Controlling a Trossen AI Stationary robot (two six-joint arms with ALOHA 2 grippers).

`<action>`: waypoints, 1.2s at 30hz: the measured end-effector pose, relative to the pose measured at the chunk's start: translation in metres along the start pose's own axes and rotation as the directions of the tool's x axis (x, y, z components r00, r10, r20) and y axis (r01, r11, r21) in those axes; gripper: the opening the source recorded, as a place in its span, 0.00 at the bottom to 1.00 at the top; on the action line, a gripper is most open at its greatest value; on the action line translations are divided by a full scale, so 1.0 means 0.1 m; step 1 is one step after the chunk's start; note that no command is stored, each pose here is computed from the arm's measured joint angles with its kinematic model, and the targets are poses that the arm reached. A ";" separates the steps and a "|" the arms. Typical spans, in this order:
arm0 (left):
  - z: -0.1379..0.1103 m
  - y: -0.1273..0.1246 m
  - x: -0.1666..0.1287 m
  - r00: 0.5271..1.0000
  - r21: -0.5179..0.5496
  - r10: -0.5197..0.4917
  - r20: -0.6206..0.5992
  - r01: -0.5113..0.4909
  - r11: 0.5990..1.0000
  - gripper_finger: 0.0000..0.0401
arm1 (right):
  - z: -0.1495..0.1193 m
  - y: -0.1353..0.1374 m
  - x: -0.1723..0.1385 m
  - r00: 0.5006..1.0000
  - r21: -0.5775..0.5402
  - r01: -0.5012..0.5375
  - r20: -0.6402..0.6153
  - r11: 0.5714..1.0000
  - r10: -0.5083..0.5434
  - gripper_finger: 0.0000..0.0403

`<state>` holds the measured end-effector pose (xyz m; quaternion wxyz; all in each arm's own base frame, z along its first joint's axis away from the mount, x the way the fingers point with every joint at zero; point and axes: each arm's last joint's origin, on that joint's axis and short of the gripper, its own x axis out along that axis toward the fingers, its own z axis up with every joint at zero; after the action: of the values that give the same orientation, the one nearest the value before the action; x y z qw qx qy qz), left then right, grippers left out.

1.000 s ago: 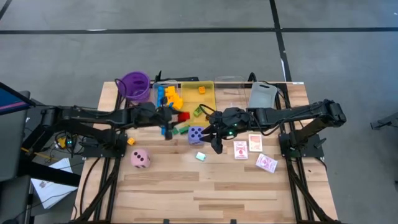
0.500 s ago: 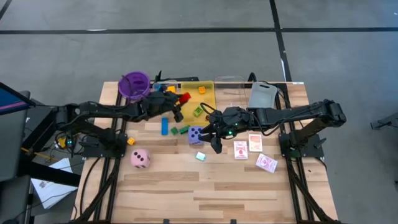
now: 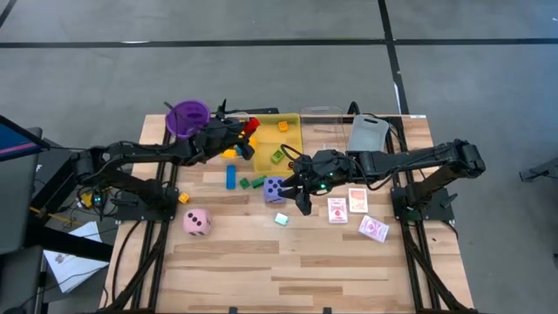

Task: Pick & Place Toys
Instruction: Put the red eight stud game piece into the yellow bin, then put the green eight stud game piece into the yellow bin

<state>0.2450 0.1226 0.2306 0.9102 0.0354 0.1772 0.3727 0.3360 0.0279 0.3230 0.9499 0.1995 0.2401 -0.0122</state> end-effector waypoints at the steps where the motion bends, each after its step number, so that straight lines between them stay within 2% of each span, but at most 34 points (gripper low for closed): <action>1: 0.00 -0.01 0.00 1.000 -0.001 -0.020 0.002 0.020 1.000 0.33 | 0.00 0.00 0.00 1.000 0.000 0.000 0.000 1.000 0.000 0.38; 5: 0.00 -0.05 0.02 0.976 -0.043 -0.215 0.024 0.216 0.975 0.33 | 0.00 0.00 0.00 1.000 -0.001 0.001 0.001 1.000 -0.001 0.38; 7: -0.02 -0.09 0.05 0.965 -0.047 -0.263 0.025 0.264 0.963 0.33 | 0.01 -0.01 0.00 1.000 -0.014 0.004 0.002 1.000 -0.004 0.38; 14: -0.08 -0.15 0.21 0.974 -0.079 -0.225 0.034 0.227 0.971 0.38 | 0.03 -0.07 0.00 1.000 -0.015 0.018 0.008 1.000 -0.017 0.38; 19: 0.00 -0.17 0.27 0.971 -0.153 -0.233 0.053 0.239 0.959 0.51 | 0.03 -0.07 0.00 1.000 -0.010 0.018 0.008 1.000 -0.018 0.38; 24: 0.05 -0.17 0.27 0.966 -0.164 -0.250 0.069 0.258 0.952 0.64 | 0.03 -0.05 0.00 1.000 -0.007 0.015 0.006 1.000 -0.015 0.38; 27: 0.09 -0.17 0.21 0.941 -0.211 -0.330 0.082 0.340 0.917 0.69 | 0.02 -0.06 0.00 1.000 -0.007 0.016 0.004 1.000 -0.016 0.38; 32: 0.17 -0.19 -0.02 0.851 -0.206 -0.523 0.054 0.522 0.828 0.72 | 0.02 -0.06 0.00 1.000 -0.007 0.016 0.004 1.000 -0.016 0.38; 36: 0.16 -0.27 -0.28 0.809 -0.158 -0.586 -0.049 0.573 0.804 0.72 | 0.02 -0.06 0.00 1.000 -0.007 0.016 0.004 1.000 -0.016 0.38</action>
<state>0.2502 0.0851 0.2485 0.9711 -0.1002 0.1971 0.0894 0.3364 0.0219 0.3229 0.9510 0.1940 0.2398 -0.0191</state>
